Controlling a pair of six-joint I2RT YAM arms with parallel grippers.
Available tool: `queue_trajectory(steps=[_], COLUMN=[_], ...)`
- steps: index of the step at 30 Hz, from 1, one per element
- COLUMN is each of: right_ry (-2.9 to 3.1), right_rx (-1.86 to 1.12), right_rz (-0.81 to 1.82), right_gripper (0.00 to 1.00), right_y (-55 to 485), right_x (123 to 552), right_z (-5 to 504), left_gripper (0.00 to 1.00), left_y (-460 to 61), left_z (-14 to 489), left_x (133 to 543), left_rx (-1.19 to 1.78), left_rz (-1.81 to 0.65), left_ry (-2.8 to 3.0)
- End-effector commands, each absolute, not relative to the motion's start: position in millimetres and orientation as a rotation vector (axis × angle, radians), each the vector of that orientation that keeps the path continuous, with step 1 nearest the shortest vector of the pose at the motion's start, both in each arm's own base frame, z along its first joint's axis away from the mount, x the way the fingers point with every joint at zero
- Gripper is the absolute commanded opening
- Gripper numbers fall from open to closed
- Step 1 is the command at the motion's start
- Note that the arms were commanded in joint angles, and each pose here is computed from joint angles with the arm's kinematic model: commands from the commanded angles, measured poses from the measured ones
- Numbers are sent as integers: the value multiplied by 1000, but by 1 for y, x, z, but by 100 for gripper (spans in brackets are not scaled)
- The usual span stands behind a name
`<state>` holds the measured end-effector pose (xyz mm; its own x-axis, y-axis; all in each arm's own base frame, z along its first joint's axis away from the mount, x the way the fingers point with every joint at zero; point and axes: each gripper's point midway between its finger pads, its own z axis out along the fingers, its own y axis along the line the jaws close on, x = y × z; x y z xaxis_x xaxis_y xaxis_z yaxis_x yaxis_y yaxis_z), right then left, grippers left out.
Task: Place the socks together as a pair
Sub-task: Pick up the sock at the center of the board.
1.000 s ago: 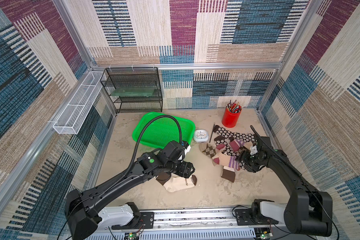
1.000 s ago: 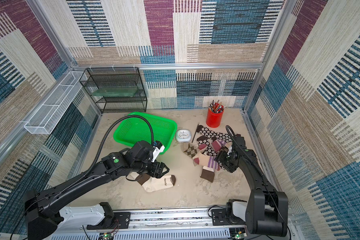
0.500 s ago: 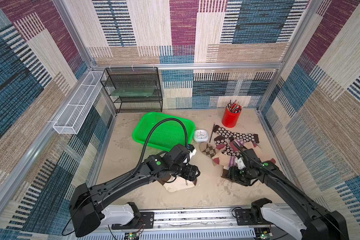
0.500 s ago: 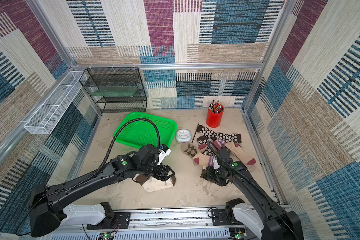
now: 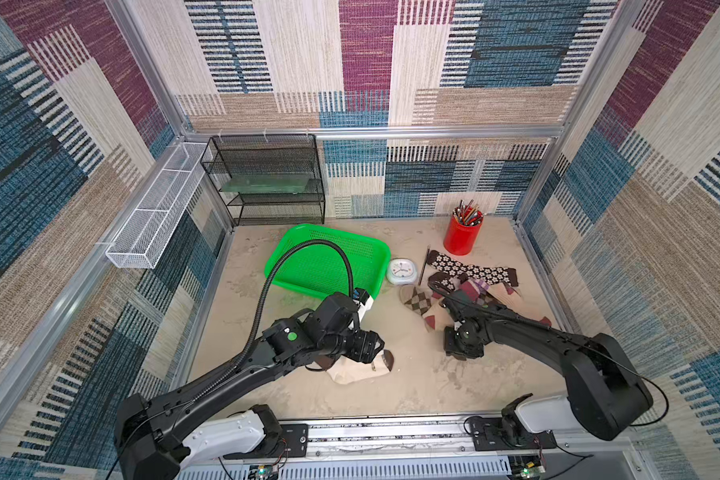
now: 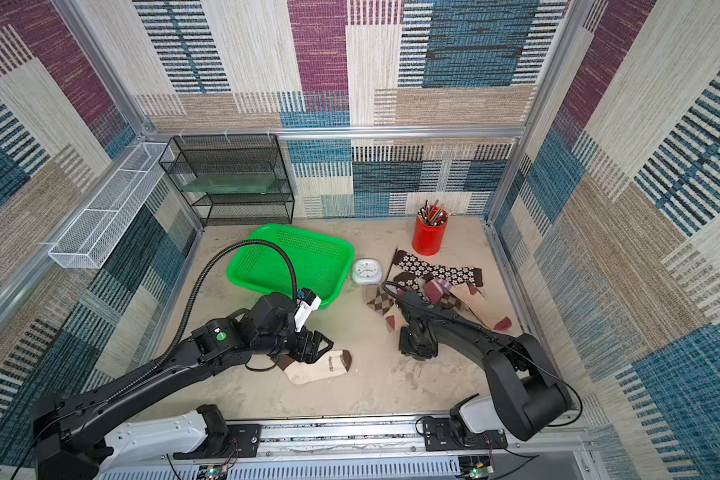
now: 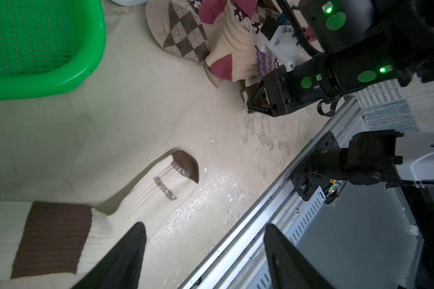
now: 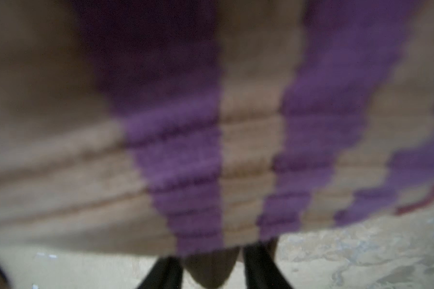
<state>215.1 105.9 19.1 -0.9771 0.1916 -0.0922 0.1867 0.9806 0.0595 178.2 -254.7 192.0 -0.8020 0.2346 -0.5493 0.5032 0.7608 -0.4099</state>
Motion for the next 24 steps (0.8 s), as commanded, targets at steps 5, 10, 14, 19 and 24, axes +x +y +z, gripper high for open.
queue_trajectory(steps=[5,10,14,19,24], right_ry=[2886,2795,2622,2501,2484], right_rx=[245,150,118,28,-61], right_rz=[506,962,1368,1575,1589], right_gripper=[0,0,0,0,0], right_y=[156,191,225,263,279], right_x=[246,239,236,237,239], right_z=[86,162,215,255,272], left_gripper=[74,75,74,74,76], left_y=[-232,-227,-233,-230,-229], left_z=[202,223,234,241,255], left_x=[175,171,168,171,182], left_rx=[495,493,513,491,347], left_rz=[-722,-759,-822,-809,-886], left_ry=[2476,2425,2388,2373,2362])
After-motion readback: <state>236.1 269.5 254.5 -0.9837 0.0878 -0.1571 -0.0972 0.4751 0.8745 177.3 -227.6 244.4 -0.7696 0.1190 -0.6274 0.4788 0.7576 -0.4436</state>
